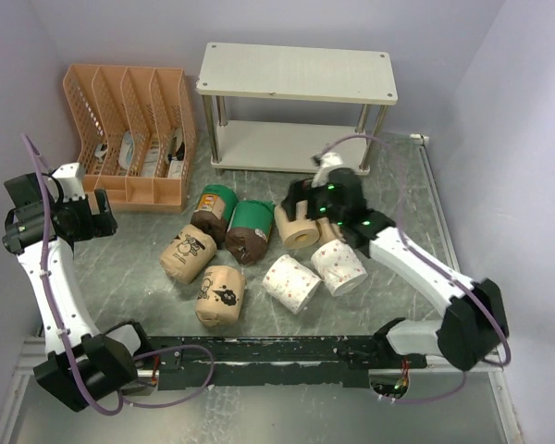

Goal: Place and organize the paper towels onto the shelf

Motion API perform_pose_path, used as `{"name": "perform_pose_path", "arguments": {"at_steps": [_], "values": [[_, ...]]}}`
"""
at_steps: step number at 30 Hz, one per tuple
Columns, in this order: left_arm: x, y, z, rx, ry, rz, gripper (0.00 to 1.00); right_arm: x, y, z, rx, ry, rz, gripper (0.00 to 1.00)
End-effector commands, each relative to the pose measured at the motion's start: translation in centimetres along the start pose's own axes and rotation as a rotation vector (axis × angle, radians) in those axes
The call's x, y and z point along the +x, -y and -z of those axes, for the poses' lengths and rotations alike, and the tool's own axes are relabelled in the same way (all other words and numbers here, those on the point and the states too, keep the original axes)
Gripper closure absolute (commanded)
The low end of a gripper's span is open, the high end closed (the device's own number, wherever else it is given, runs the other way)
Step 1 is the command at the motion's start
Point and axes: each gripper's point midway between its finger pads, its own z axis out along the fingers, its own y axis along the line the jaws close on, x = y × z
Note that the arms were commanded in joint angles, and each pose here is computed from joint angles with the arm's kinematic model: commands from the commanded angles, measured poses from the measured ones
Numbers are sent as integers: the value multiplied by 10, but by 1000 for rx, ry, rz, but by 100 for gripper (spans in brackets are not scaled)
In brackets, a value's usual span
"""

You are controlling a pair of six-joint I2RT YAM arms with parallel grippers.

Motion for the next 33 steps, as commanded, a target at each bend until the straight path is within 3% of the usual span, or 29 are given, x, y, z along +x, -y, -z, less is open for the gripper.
{"name": "perform_pose_path", "arguments": {"at_steps": [1, 6, 9, 14, 21, 24, 33], "values": [[0, -2, 5, -11, 20, 11, 1, 16, -95, -20, -261, -50, 194, 0], [0, -2, 5, -17, 31, 10, 3, 17, -147, -58, -386, -46, 263, 1], [0, -2, 6, -19, 43, 8, 3, 3, -159, -78, -414, -6, 297, 0], [-1, 4, 6, 17, 54, -7, 6, 12, -171, -127, -456, -54, 331, 1], [-2, 5, 8, 21, 63, -12, 6, 4, -168, -155, -694, -59, 113, 6], [-2, 6, 8, 28, 64, -17, 6, 8, -151, -169, -726, -82, 32, 15], [-3, 9, 9, 42, 70, -24, 7, 29, -154, -196, -737, -152, 19, 20]]}}
